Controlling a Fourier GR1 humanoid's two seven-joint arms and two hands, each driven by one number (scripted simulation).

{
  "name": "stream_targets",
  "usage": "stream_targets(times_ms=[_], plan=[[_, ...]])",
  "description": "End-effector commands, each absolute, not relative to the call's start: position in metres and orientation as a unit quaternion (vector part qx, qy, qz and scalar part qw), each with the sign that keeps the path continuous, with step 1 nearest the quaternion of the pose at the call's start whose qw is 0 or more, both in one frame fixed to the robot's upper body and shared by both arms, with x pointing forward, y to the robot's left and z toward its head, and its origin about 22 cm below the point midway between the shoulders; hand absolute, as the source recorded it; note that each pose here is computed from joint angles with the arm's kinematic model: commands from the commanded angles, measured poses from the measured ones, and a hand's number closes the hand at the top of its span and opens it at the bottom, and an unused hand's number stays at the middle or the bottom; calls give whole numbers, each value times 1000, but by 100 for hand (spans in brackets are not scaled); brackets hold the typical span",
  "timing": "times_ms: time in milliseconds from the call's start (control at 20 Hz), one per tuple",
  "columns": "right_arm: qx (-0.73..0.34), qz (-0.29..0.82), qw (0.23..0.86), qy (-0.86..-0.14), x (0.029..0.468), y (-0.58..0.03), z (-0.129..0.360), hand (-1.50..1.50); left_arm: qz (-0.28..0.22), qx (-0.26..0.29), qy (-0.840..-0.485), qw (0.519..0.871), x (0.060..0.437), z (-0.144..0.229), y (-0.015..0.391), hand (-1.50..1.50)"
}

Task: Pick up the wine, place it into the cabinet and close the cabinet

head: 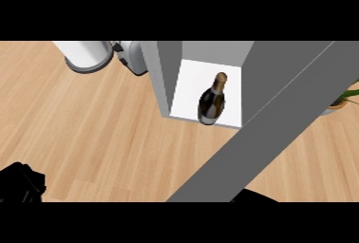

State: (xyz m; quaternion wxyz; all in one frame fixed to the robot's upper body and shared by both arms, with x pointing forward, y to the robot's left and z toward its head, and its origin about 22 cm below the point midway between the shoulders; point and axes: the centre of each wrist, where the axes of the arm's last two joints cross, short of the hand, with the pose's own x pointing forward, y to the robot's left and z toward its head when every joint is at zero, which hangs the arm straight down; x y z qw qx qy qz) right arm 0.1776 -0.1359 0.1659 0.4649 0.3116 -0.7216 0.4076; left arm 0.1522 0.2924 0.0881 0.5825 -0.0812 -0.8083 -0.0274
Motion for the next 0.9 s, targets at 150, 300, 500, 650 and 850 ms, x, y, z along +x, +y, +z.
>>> stream_targets(times_ms=[150,300,500,650,850], plan=[[257,359,500,-745,224,-97,176,150,-38,-105,-810,575,156,89,296,150],[222,348,510,-755,245,-86,186,150,-45,-111,-809,575,158,87,299,150],[174,350,511,-766,271,-66,201,150,-38,-123,-811,571,160,82,300,150],[146,336,515,-775,292,-56,218,150,-46,-125,-812,568,164,83,304,150],[113,326,517,-783,318,-41,236,150,-43,-125,-816,562,171,85,308,150]])
